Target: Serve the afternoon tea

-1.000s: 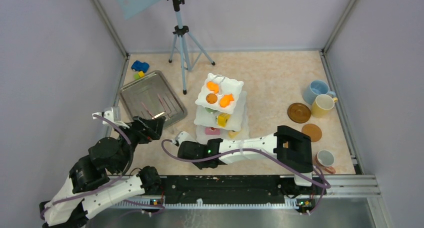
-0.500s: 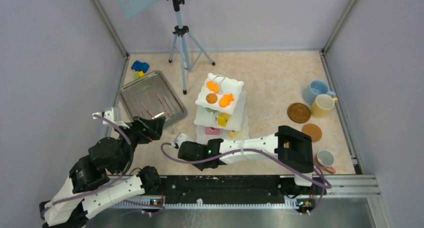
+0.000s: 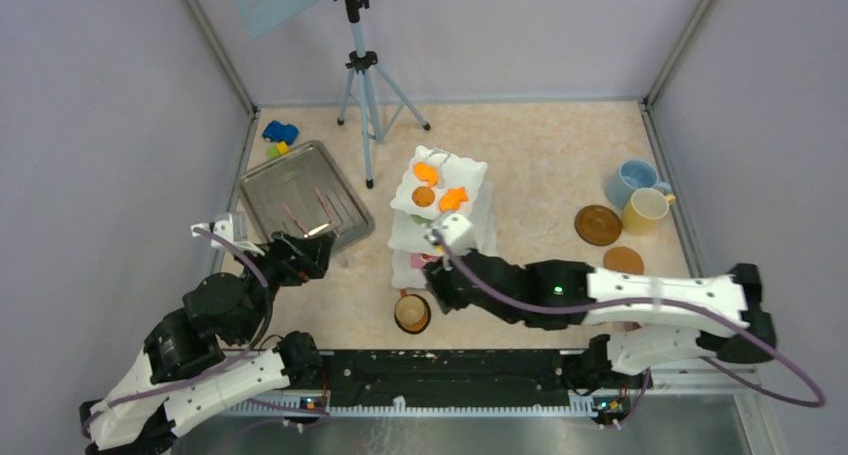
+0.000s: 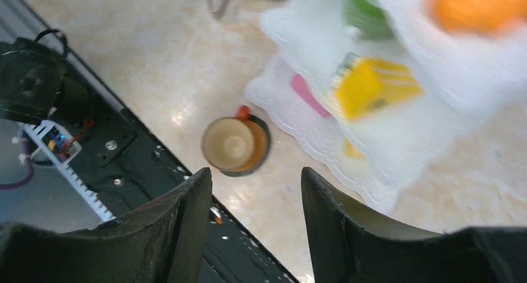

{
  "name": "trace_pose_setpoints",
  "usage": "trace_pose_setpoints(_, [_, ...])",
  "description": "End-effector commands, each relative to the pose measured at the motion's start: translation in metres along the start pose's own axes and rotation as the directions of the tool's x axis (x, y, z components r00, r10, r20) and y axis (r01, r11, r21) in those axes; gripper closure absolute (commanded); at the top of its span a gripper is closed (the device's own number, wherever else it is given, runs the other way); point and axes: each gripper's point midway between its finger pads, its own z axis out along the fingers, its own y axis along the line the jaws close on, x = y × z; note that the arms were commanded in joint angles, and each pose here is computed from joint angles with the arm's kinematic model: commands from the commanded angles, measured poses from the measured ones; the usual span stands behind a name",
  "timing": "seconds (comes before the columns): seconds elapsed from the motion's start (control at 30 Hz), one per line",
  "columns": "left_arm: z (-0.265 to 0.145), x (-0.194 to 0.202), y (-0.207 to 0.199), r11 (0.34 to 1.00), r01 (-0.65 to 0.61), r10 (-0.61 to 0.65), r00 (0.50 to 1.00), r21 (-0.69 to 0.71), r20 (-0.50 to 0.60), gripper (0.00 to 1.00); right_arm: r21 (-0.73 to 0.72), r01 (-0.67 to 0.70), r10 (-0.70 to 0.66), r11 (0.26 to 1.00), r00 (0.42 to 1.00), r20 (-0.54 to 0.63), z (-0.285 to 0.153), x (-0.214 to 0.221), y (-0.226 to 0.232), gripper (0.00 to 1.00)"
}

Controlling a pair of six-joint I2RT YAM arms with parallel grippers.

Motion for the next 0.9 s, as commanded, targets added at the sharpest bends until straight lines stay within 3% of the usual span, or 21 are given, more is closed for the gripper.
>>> trace_pose_setpoints(0.0, [0.01,0.005,-0.01,1.0,-0.014,0.014,1.0,0.017,0.005,0.01,0.27,-0.154,0.144,0.95,0.988,0.058,-0.032,0.047,-0.087,0.45])
trace_pose_setpoints(0.13, [0.016,0.008,-0.015,0.999,-0.038,0.038,0.999,0.022,0.001,0.01,0.456,-0.411,0.402,0.79,0.907,0.123,-0.053,0.103,-0.165,0.44])
trace_pose_setpoints(0.2, [0.019,0.009,-0.018,0.999,-0.048,0.048,0.999,0.025,-0.002,0.01,0.515,-0.537,0.515,0.668,0.833,0.2,-0.062,0.127,-0.192,0.42])
trace_pose_setpoints(0.27, [0.022,0.011,-0.021,0.998,-0.054,0.055,0.998,0.03,-0.007,0.01,0.582,-0.645,0.605,0.495,0.737,0.302,-0.074,0.152,-0.223,0.36])
trace_pose_setpoints(0.37, [0.025,0.014,-0.024,0.998,-0.06,0.06,0.998,0.035,-0.015,0.01,0.633,-0.718,0.658,0.29,0.63,0.413,-0.084,0.183,-0.253,0.28])
trace_pose_setpoints(0.5, [0.026,0.017,-0.028,0.997,-0.061,0.063,0.998,0.046,-0.027,0.01,0.675,-0.731,0.679,0.1,0.546,0.49,-0.087,0.209,-0.28,0.19])
trace_pose_setpoints(0.67, [0.025,0.016,-0.029,0.997,-0.054,0.056,0.998,0.051,-0.03,0.01,0.696,-0.718,0.73,-0.005,0.473,0.493,-0.073,0.237,-0.296,0.18])
trace_pose_setpoints(0.87, [0.021,0.018,-0.024,0.998,-0.036,0.038,0.999,0.044,-0.037,0.01,0.702,-0.711,0.791,-0.035,0.409,0.454,-0.059,0.271,-0.28,0.19])
